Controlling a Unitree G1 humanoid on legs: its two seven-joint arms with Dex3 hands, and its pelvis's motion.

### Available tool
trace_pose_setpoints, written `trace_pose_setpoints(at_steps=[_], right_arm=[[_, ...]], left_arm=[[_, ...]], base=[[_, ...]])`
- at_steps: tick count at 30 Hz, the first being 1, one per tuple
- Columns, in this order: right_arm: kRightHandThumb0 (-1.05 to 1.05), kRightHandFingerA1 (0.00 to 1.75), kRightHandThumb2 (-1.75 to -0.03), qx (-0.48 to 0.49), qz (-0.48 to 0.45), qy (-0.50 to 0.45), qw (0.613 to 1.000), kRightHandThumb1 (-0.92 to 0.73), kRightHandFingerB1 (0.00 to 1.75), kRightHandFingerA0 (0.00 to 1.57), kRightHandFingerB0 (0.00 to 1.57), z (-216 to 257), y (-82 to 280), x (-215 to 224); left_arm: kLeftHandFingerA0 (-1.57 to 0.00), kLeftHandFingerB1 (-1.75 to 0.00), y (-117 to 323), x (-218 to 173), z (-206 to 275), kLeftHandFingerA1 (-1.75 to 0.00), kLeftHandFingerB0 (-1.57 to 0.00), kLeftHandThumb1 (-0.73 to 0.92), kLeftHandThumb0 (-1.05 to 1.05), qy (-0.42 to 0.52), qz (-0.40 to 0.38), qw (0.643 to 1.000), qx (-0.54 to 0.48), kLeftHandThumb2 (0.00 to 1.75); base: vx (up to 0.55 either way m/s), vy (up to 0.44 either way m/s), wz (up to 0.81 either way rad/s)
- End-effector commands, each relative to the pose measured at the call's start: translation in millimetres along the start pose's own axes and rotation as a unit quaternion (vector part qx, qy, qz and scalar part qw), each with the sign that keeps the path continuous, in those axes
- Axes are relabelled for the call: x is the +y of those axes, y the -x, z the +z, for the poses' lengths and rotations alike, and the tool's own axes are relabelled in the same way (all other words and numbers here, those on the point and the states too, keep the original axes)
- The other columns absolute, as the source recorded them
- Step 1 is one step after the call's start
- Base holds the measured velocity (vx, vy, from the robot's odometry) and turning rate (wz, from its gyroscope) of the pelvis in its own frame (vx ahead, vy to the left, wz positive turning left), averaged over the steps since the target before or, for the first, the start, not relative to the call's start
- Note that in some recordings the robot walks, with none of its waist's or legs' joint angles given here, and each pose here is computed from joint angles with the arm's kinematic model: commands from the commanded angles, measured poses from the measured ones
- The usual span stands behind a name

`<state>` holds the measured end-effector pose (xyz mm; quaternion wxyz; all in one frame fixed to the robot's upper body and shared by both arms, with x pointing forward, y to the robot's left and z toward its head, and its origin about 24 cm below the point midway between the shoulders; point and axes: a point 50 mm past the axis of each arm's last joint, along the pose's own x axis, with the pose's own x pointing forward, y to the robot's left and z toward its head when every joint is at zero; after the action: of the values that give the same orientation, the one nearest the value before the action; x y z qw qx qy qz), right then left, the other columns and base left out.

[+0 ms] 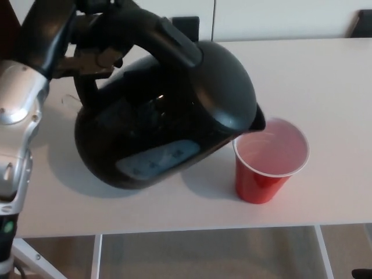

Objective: The robot walk towards a table in front and uses its left hand to pick up the pot from the base and pour water to the cup on the right hand side

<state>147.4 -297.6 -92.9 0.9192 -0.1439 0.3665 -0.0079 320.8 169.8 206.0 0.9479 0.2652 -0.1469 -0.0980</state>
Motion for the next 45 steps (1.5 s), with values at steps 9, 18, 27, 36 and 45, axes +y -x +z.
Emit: trace_pose_setpoints(at_steps=[9,18,27,36,45], right_arm=[[-0.4,0.54,-0.6,0.001,-0.005,0.021,1.0,-0.69,0.45,0.71,0.47,7.8,0.3,-11.1],[-0.39,0.53,-0.61,0.005,0.0,0.028,1.0,-0.71,0.44,0.69,0.47,10.7,0.4,-11.4],[-0.39,0.54,-0.61,0.005,0.001,0.035,0.999,-0.71,0.44,0.7,0.48,13.2,0.3,-11.9],[-0.39,0.54,-0.61,0.009,0.002,0.034,0.999,-0.71,0.44,0.71,0.48,12.6,-0.3,-11.8],[-0.41,0.55,-0.62,0.007,0.002,0.037,0.999,-0.71,0.44,0.7,0.48,16.3,-1.5,-12.5]], left_arm=[[-1.05,-1.11,-11.1,3.9,41.3,-1.47,-0.78,0.77,-0.08,-0.149,0.032,0.983,-0.104,0.68],[-1.07,-1.08,-13.7,5.4,48.9,-1.45,-0.79,0.76,-0.06,-0.166,0.034,0.978,-0.118,0.67],[-1.0,-1.17,-18.3,5.6,64.3,-1.49,-0.77,0.75,-0.13,-0.225,0.038,0.962,-0.148,0.68],[-0.75,-1.32,-23.0,-1.8,83.3,-1.75,-0.67,0.8,-0.12,-0.288,0.034,0.939,-0.185,0.6],[-1.17,-1.21,-28.4,-17.0,99.9,-1.43,-0.77,0.6,-0.2,-0.335,0.013,0.914,-0.228,0.88]], base=[[0.0,0.0,0.0],[0.0,0.0,0.0],[0.0,0.0,0.0],[0.0,0.0,0.0],[0.0,0.0,0.0]])
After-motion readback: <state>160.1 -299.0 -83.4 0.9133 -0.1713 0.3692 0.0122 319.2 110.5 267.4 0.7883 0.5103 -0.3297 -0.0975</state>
